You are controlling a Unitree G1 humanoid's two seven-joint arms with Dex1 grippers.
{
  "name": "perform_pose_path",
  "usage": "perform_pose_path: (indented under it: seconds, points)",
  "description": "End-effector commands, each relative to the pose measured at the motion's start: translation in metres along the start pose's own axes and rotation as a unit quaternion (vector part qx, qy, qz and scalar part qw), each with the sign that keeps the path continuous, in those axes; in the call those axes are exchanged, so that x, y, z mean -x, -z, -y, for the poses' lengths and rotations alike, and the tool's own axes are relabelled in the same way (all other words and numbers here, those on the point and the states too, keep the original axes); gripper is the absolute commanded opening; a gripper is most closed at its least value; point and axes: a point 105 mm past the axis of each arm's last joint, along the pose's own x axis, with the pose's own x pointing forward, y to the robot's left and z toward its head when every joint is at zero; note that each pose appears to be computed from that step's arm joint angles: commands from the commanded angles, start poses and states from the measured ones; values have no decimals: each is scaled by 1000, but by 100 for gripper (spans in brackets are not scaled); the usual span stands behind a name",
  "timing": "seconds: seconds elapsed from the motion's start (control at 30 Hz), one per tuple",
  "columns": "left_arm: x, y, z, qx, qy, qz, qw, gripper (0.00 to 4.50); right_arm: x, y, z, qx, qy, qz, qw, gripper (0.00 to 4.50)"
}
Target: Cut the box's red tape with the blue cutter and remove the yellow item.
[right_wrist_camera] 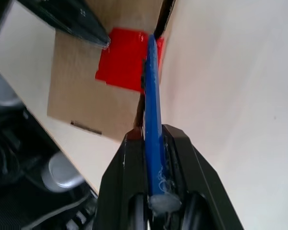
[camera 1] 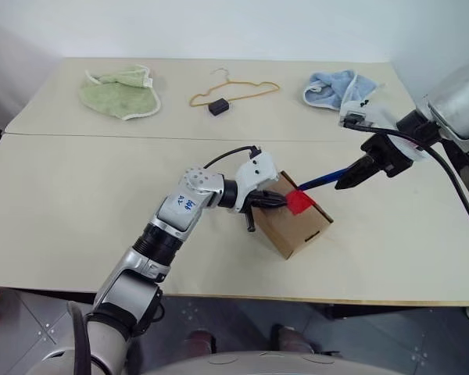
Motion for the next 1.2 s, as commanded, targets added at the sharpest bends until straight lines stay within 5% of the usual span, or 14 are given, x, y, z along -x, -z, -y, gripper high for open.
perform_pose_path:
  seconds: [0.03, 0.3, 0.8, 1.2]
  points:
    - [-9, 43, 13, 45, 18, -69, 996, 0, 8, 9, -5, 2, -18, -23, 1000, 17]
    - [-12, 43, 15, 51, 15, -65, 996, 0, 2, 19, -5, -6, -27, -51, 998, 17]
    - [-14, 45, 20, 50, 21, -71, 996, 0, -7, -12, 4, 62, -11, -78, 995, 17]
    - [-13, 48, 22, 58, 16, -72, 996, 0, -15, 31, -5, 44, -54, -142, 987, 17]
